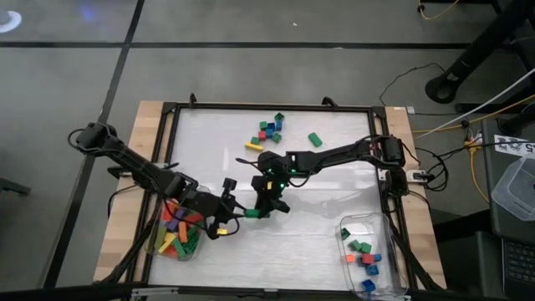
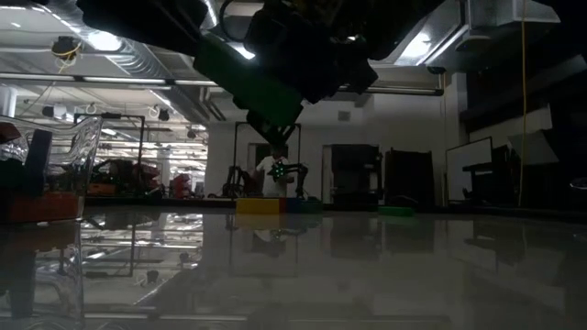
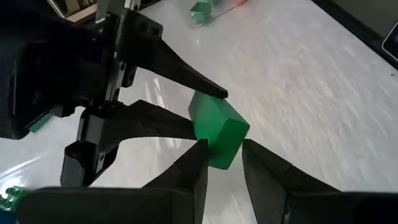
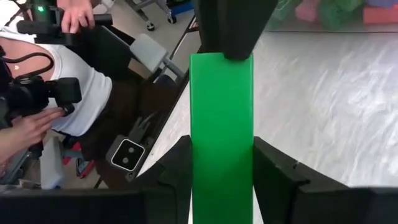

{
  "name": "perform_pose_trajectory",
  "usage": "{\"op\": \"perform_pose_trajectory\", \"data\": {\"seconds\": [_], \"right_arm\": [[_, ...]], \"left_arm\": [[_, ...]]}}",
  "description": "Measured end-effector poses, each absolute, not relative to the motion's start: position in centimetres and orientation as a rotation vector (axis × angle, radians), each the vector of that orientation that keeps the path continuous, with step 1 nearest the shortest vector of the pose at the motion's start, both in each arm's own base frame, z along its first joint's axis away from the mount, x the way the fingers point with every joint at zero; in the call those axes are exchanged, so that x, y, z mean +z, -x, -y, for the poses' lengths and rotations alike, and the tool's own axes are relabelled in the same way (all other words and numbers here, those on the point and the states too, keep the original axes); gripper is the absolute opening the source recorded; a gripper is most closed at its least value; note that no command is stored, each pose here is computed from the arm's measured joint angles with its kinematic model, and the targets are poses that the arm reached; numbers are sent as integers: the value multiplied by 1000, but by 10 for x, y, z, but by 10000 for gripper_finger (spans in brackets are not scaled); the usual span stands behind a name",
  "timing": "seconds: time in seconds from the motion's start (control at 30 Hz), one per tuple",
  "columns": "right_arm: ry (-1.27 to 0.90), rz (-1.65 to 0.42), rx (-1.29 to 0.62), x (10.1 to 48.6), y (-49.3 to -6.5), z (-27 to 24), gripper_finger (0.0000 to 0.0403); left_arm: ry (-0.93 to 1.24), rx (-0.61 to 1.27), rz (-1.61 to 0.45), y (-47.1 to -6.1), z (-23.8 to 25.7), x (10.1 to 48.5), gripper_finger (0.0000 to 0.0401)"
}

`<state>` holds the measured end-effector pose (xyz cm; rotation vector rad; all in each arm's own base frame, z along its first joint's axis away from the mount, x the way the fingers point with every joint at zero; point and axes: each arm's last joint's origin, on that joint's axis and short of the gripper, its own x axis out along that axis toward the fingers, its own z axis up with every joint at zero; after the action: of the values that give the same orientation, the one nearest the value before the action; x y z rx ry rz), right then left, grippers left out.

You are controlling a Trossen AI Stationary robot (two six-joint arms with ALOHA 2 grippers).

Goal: Sort blocks by size
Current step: Put the large green wooden block into the left transparent bin

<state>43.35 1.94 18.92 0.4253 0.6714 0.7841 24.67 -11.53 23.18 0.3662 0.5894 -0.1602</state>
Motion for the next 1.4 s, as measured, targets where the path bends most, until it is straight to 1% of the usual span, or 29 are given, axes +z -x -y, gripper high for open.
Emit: {"op": "perform_pose_trajectory", "data": {"seconds": [0.3,0.5,1.0,1.4], "right_arm": [[-427,-667,792,190,-434,-20,129],[-475,-662,781,192,-435,-20,130],[-507,-662,763,193,-436,-20,130],[-542,-677,756,193,-436,-20,130]], "left_arm": [[-362,-160,-581,-247,115,233,86],[-361,-155,-583,-249,113,232,86],[-464,-182,-594,-256,117,221,86],[-479,-165,-587,-258,117,220,86]]}}
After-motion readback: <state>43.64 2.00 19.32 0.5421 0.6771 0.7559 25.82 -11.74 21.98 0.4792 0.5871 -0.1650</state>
